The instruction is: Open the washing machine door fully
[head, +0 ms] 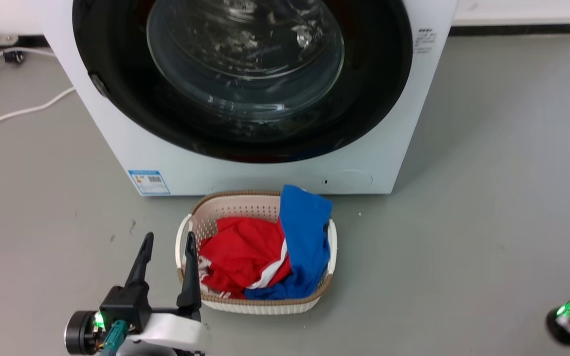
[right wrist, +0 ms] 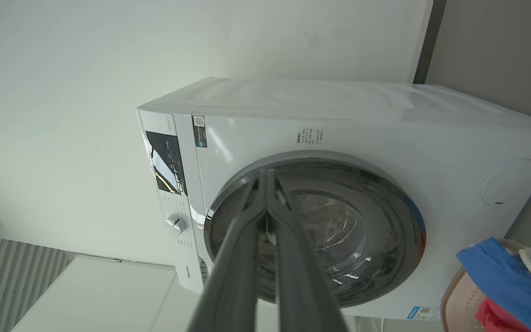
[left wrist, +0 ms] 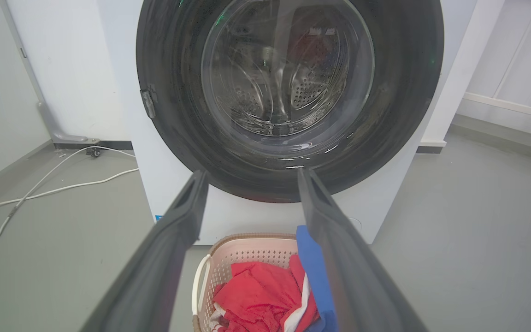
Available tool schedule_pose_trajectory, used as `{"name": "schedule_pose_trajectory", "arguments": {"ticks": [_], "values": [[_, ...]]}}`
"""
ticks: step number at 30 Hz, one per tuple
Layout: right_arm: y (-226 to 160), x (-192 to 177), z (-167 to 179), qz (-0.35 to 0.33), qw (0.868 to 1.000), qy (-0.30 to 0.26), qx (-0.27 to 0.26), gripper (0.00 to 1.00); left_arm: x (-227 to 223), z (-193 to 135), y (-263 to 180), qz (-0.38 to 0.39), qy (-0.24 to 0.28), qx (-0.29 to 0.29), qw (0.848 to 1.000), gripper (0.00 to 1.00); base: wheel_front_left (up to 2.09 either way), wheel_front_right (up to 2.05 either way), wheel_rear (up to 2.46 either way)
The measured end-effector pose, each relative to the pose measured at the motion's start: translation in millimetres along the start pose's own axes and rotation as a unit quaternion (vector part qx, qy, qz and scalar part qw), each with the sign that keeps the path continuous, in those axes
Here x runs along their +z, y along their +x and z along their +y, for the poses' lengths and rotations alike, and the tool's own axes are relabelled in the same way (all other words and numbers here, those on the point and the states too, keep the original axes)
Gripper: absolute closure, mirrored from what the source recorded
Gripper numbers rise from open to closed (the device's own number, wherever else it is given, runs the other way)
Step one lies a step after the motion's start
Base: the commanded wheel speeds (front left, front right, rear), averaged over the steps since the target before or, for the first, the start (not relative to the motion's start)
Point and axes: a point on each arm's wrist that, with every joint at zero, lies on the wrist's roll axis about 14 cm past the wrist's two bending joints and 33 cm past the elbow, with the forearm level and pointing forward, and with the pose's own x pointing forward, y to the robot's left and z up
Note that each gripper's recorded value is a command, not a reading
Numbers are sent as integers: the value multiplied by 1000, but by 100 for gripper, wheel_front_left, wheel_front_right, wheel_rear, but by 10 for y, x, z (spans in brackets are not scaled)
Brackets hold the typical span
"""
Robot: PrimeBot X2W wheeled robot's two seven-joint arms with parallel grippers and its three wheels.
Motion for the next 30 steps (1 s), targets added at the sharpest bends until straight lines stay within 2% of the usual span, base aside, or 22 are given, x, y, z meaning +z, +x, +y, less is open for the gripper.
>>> {"name": "schedule_pose_trajectory", "arguments": {"ticks": [7,13,22,30], "values": [[527,258,57,-12,1000,-27,12,100,-35,58,171,0,13,9,1000,0,0,0,0],[1033,243,96,18,998,-55,21,100,-74,100,375,-3,25,14,1000,0,0,0,0],[1750,-142,67,115,988,-100,30,100,-216,112,669,0,32,14,999,0,0,0,0],[2215,-717,-86,214,965,-150,33,100,-506,168,783,30,37,19,999,0,0,0,0]]}}
